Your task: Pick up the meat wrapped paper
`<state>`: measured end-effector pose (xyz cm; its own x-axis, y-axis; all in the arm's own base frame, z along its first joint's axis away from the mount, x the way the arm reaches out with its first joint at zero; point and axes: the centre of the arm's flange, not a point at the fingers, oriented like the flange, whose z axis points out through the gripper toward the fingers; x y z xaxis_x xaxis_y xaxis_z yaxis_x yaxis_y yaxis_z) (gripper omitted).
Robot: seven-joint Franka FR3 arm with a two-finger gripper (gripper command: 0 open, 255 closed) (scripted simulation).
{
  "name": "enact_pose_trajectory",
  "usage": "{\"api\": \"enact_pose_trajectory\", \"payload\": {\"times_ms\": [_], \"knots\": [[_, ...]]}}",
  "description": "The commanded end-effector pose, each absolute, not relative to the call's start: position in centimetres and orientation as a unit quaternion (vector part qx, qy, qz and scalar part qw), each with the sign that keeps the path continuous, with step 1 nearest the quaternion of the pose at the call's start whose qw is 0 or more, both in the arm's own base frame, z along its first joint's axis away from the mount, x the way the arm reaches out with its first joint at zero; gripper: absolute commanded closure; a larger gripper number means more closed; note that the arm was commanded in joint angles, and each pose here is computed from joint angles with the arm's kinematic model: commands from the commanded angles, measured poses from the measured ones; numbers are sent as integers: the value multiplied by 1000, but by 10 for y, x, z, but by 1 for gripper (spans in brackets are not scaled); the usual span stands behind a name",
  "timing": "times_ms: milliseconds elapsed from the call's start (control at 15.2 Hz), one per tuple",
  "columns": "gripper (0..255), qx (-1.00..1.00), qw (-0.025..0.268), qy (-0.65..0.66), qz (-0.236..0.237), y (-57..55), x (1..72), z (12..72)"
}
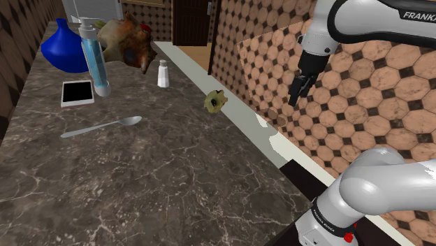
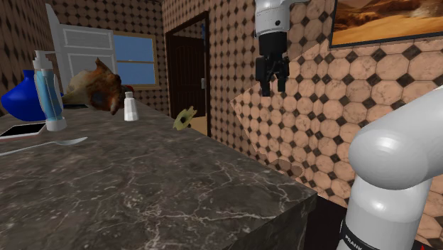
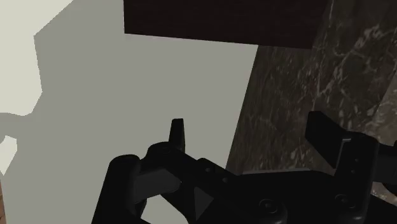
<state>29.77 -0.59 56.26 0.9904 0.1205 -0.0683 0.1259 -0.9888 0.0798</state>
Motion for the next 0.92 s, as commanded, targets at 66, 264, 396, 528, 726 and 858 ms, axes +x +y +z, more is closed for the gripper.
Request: {"api": "enact_pose_trajectory", "payload": {"times_ms": [66, 264, 396, 528, 726, 858], "knots": [[0, 998, 24, 58, -29, -4, 307, 558], [0, 998, -32, 46, -20, 2, 335, 545], [0, 997, -69, 38, -14, 6, 353, 538], [0, 994, -106, 30, -9, 10, 372, 530], [0, 987, -161, 18, 0, 17, 401, 520], [0, 980, -197, 10, 6, 22, 420, 514]]}}
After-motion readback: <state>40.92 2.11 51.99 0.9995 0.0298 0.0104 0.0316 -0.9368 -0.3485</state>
